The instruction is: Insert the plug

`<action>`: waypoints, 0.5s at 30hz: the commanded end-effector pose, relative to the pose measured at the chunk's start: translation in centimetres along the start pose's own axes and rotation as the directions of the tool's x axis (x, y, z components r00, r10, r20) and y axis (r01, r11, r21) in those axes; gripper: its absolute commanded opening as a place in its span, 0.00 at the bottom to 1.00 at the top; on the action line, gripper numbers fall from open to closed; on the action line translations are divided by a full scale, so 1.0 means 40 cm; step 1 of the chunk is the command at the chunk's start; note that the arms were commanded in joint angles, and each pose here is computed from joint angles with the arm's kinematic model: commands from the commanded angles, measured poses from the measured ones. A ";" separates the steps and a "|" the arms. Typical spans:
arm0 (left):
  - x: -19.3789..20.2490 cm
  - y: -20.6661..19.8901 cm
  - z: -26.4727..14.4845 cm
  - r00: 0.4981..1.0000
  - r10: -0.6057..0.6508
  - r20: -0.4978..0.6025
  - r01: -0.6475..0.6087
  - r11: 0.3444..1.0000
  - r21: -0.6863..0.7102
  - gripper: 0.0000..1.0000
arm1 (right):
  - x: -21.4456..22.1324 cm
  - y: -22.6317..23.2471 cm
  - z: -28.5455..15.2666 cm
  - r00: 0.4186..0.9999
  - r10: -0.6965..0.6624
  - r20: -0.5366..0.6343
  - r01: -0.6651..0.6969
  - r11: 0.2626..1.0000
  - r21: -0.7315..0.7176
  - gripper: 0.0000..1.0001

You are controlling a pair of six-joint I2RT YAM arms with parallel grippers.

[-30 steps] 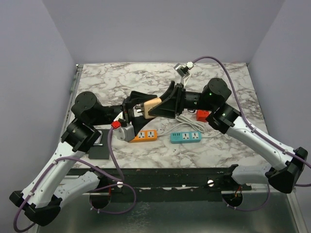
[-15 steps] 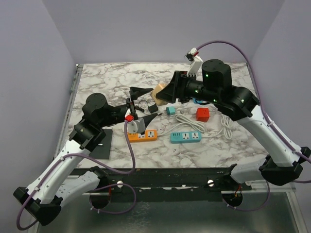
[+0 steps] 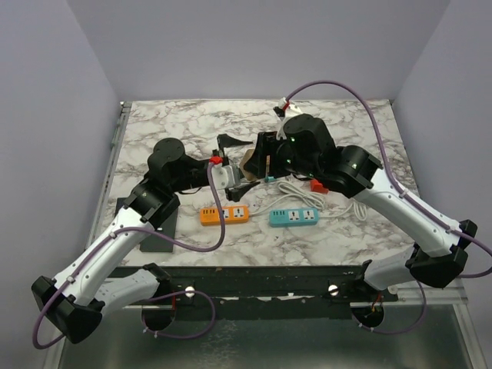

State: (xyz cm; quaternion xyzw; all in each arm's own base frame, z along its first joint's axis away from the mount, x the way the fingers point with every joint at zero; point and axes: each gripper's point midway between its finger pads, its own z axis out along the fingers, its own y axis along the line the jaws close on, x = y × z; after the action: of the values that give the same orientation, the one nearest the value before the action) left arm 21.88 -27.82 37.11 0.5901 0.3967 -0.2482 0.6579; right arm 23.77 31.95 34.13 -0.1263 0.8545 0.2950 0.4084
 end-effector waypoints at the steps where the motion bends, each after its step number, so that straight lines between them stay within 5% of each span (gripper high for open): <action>1: 0.009 -0.009 0.009 0.978 -0.207 -0.008 0.207 0.978 -0.028 0.99 | -0.057 0.013 -0.003 0.990 -0.029 0.135 0.023 0.999 0.044 0.01; 10: 0.078 -0.005 0.001 0.949 -0.310 -0.064 0.296 0.940 -0.170 0.97 | -0.050 0.041 0.012 0.976 -0.044 0.214 0.027 0.996 0.080 0.01; 12: 0.086 0.008 0.000 0.940 -0.335 -0.069 0.315 0.926 -0.208 0.88 | -0.044 0.051 0.014 0.972 -0.055 0.228 0.036 0.996 0.085 0.01; 15: 0.085 0.003 -0.001 0.933 -0.354 -0.065 0.334 0.919 -0.210 0.60 | -0.029 0.066 0.022 0.974 -0.057 0.218 0.040 0.996 0.080 0.01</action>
State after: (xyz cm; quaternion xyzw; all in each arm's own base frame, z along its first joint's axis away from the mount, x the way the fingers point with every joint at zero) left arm 23.22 -27.82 33.31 0.4967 0.5332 -0.2942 0.6184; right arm 23.50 33.80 34.03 -0.1175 0.8306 0.2560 0.4803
